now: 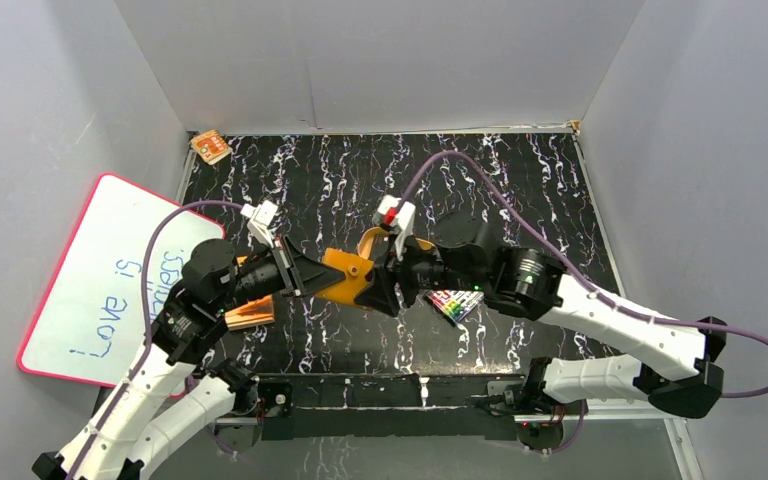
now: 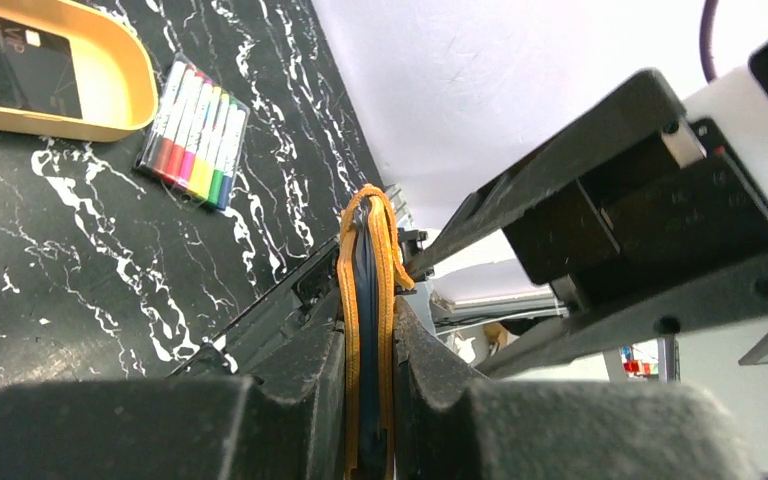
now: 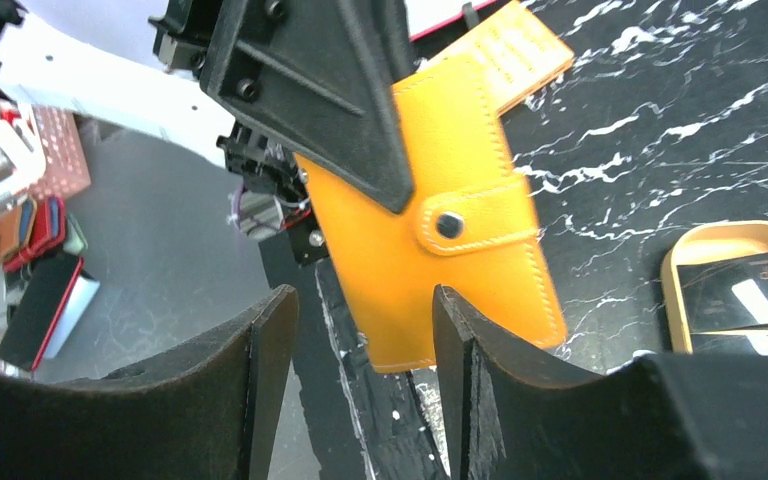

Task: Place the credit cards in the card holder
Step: Close the card holder.

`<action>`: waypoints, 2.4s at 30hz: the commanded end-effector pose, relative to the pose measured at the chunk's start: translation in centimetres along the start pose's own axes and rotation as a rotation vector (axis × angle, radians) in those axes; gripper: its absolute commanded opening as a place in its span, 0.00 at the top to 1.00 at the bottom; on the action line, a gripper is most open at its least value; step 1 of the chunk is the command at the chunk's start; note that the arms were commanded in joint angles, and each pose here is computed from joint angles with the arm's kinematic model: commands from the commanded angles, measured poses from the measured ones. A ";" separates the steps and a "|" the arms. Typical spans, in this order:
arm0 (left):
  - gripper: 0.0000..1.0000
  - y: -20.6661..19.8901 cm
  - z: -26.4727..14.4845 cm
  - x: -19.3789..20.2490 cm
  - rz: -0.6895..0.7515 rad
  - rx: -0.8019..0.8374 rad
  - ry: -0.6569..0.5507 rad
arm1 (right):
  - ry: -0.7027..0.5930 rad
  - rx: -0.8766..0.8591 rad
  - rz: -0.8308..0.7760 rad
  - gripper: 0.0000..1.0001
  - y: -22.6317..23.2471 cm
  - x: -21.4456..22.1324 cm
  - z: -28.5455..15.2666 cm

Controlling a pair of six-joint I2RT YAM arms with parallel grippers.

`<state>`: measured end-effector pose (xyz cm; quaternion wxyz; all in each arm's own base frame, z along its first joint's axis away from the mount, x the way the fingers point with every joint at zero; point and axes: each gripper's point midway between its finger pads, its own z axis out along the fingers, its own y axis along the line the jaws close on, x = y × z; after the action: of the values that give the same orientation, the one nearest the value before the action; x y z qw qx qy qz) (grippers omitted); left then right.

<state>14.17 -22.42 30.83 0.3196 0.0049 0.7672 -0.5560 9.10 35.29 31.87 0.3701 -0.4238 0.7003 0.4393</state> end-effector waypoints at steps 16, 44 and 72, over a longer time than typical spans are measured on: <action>1.00 -5.2 -2.5 0.8 0.201 0.247 0.023 | -0.248 0.188 0.036 0.01 -2.5 -6.0 -3.0; 1.00 -7.3 -4.1 -1.1 0.292 0.304 -0.115 | -0.242 -0.081 0.060 0.14 2.4 -4.6 -4.9; 0.42 -9.8 -5.7 -2.1 0.398 0.337 -0.152 | -0.419 -0.441 0.151 1.00 7.2 -8.0 -5.2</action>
<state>8.23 -21.78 40.24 0.4349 0.2146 0.6089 -0.6277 4.49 34.99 38.59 0.3234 -0.3578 0.5805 0.6561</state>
